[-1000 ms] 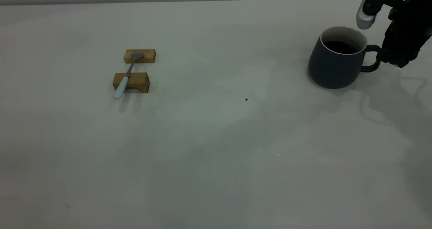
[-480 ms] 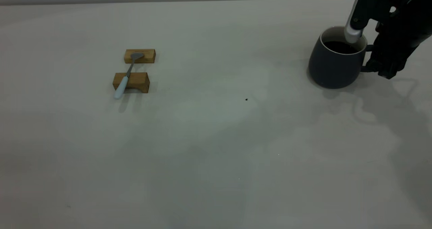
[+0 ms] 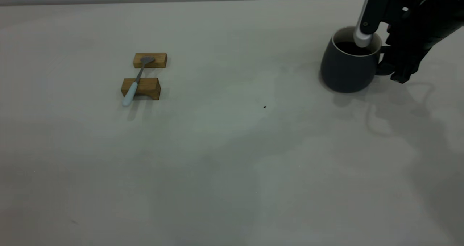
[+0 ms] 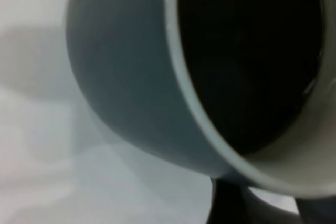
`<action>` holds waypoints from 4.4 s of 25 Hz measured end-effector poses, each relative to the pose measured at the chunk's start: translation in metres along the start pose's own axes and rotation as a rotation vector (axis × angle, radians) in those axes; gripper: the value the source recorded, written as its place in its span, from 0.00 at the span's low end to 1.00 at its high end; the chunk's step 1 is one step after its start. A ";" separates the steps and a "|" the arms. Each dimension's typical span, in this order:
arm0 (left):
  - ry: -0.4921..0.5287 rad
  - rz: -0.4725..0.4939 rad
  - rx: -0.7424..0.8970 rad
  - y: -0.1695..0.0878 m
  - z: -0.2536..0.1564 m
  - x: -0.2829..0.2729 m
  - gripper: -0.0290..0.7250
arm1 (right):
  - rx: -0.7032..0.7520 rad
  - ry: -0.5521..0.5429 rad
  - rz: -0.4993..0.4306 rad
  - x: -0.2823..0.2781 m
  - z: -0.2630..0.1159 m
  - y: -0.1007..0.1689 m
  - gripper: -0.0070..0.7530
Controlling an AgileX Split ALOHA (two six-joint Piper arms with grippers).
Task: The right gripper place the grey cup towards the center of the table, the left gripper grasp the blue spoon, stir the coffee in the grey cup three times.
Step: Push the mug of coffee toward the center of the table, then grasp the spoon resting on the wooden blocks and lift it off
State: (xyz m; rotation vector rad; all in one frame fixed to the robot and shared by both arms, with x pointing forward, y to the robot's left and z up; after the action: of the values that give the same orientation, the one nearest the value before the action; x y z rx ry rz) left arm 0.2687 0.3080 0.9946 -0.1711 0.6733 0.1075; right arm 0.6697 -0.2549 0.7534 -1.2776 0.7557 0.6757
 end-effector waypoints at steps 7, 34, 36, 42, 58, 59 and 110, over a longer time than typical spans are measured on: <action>0.000 0.000 0.000 0.000 0.000 0.000 0.66 | -0.082 -0.058 -0.021 -0.002 0.039 0.007 0.72; 0.000 0.000 0.000 0.000 0.000 0.000 0.66 | -0.083 -0.443 -0.160 -0.017 0.181 0.052 0.72; 0.000 0.000 0.000 0.000 0.000 0.000 0.66 | -0.074 -0.470 -0.165 -0.020 0.188 0.053 0.72; 0.000 0.000 0.000 0.000 0.000 0.000 0.66 | -0.054 -0.481 -0.155 -0.021 0.189 0.054 0.72; 0.000 0.000 0.000 0.000 0.000 0.000 0.66 | 0.461 -0.255 0.057 -0.106 0.147 -0.013 0.72; 0.000 0.000 0.000 0.000 0.000 0.000 0.66 | 0.542 -0.222 0.092 -0.124 0.139 -0.018 0.72; 0.000 0.000 0.000 0.000 0.000 0.000 0.66 | 1.233 -0.215 -0.314 -0.431 -0.069 0.150 0.72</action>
State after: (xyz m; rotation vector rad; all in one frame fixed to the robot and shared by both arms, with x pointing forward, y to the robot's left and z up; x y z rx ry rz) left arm 0.2687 0.3080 0.9946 -0.1711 0.6733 0.1075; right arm 0.2872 -0.3101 1.0056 -0.1640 0.5903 0.0079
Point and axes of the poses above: a point on each arm's last joint axis where the gripper is mounted, x pointing out along that axis toward the gripper, y along the wrist's bending axis when the last joint is at zero, z = x × y, the point moved 6 cm from there along x, pointing out along that axis toward the gripper, and after that the axes turned 11 degrees about -x, right-handed, at the moved point
